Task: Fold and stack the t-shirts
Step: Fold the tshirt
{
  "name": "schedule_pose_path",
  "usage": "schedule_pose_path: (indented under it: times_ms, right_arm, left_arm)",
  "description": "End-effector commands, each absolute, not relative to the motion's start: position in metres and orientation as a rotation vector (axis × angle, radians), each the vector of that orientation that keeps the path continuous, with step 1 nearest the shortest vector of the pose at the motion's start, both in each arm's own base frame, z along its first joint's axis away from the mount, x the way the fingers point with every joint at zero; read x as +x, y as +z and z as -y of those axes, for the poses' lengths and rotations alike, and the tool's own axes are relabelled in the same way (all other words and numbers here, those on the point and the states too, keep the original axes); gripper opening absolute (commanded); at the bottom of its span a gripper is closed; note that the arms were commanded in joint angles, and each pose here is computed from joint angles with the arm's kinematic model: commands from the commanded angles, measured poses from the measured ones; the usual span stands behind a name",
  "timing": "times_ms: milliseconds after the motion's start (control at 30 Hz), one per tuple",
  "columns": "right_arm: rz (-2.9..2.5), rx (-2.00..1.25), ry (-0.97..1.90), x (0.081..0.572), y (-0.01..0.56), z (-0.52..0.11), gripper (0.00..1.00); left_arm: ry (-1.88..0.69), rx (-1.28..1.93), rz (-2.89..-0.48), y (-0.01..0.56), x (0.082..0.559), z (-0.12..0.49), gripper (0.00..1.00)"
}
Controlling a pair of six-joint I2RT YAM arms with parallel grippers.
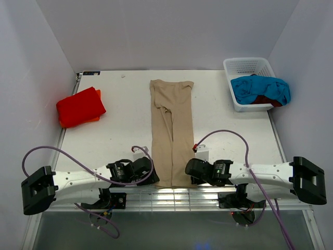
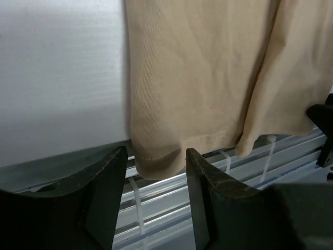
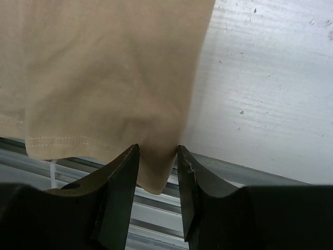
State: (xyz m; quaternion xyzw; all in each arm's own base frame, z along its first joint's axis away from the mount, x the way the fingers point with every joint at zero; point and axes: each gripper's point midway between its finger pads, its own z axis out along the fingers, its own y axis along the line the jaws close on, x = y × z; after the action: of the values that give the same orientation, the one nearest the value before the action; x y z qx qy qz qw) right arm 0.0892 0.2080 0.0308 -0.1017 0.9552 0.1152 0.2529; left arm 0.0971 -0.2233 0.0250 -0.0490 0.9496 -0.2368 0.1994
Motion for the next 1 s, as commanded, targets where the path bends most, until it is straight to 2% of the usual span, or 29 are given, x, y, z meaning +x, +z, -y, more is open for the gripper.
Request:
schedule_pose_path:
  times_ms: [0, 733, 867, 933, 967]
  right_arm:
    - [-2.614, -0.219, 0.284, 0.083, 0.022, -0.203, 0.41]
    - [-2.653, -0.218, 0.271, 0.066, 0.002, -0.197, 0.41]
    - [-2.646, -0.229, 0.295, 0.065, 0.004, -0.202, 0.38]
    - [-2.643, -0.234, 0.296, 0.065, 0.004, -0.202, 0.27]
    - [-2.64, -0.233, 0.294, 0.066, 0.004, -0.202, 0.22]
  left_arm:
    - [-0.628, -0.229, -2.668, 0.017, 0.09, 0.224, 0.59]
    - [-0.696, -0.259, -2.652, 0.01, 0.079, 0.229, 0.57]
    - [-0.688, -0.254, -2.655, 0.008, 0.078, 0.228, 0.5]
    - [-0.688, -0.252, -2.651, 0.008, 0.078, 0.228, 0.45]
    - [-0.695, -0.252, -2.649, 0.009, 0.077, 0.228, 0.34]
